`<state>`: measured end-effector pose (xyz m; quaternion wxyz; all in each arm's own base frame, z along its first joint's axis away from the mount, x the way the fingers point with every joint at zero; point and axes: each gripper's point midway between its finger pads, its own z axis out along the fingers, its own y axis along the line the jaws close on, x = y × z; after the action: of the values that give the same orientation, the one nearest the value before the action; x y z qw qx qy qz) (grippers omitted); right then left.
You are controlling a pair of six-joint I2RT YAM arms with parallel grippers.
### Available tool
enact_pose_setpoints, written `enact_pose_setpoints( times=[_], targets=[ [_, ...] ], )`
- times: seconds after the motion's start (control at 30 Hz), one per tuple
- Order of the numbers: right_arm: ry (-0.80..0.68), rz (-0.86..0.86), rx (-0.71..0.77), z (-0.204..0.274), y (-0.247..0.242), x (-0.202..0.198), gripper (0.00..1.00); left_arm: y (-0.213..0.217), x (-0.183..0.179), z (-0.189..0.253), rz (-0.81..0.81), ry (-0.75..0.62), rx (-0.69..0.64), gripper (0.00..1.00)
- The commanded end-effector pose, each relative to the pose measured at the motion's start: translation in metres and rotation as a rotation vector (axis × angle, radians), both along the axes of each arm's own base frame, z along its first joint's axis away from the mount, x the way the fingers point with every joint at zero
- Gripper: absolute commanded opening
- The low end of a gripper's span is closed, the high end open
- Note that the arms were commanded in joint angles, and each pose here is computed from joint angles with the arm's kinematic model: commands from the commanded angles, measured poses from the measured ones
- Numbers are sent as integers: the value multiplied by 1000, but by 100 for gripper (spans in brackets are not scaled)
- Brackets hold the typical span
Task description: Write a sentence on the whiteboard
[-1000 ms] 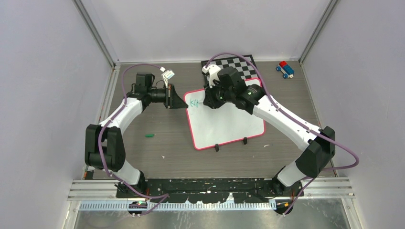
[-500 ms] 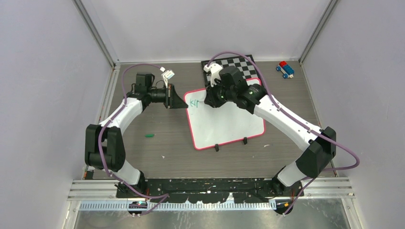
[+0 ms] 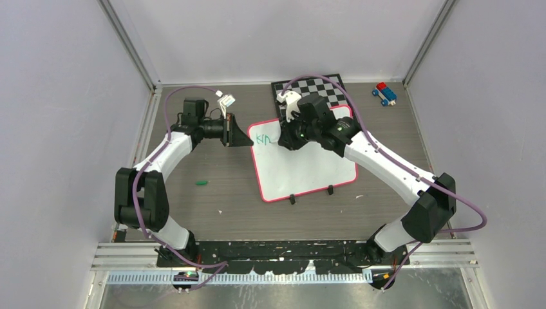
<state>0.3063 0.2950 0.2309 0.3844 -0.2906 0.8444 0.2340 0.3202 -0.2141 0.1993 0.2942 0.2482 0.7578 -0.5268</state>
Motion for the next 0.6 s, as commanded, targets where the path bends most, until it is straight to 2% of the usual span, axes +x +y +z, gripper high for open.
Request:
enact_pose_setpoints(
  times=[0.0,0.33,0.57],
  targets=[
    [-25,-19,8,6,-6,3,0,-6,-9,8,-45,7,-25,0],
    [-13,66,67,25,4,-15,0,-7,-11,11,-51,-5,-27,0],
    [-24,122,136,48,7,-30,0,-5,-15,19,-49,-46,-14,20]
  ],
)
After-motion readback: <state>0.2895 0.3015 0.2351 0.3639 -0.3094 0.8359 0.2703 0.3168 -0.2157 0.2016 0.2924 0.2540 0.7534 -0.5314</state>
